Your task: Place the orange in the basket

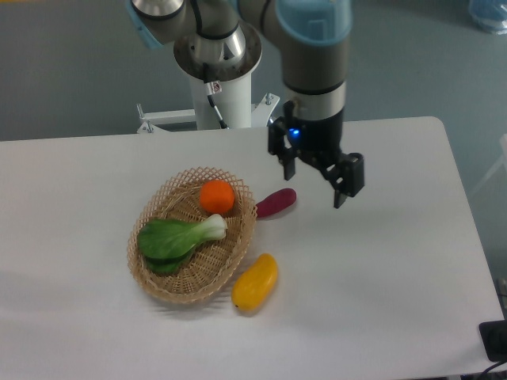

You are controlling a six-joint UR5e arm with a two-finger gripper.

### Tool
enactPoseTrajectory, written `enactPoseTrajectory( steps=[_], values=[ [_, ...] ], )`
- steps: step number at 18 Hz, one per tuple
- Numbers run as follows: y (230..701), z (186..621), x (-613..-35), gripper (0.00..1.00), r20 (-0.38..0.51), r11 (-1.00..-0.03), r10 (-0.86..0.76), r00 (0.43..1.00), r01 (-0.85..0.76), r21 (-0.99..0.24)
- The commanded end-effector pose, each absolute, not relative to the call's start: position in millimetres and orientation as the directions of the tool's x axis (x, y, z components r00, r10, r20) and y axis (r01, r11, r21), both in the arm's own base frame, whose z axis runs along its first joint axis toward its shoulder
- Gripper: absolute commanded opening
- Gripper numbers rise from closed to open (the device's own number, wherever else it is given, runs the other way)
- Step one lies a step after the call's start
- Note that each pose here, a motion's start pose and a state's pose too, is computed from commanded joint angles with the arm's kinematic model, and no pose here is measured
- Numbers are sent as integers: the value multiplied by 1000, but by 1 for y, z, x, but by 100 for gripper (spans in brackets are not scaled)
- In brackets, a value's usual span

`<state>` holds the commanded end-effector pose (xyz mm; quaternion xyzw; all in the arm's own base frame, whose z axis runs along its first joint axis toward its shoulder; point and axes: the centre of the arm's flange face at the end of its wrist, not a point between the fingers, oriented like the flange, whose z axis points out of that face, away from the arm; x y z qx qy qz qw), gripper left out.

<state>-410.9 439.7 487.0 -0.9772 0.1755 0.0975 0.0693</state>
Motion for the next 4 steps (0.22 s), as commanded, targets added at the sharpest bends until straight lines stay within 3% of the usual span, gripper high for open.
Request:
enactPoseTrajectory(
  steps=[4],
  values=[
    [423, 484, -427, 100, -208, -925, -347, 914, -371, -87]
  ],
)
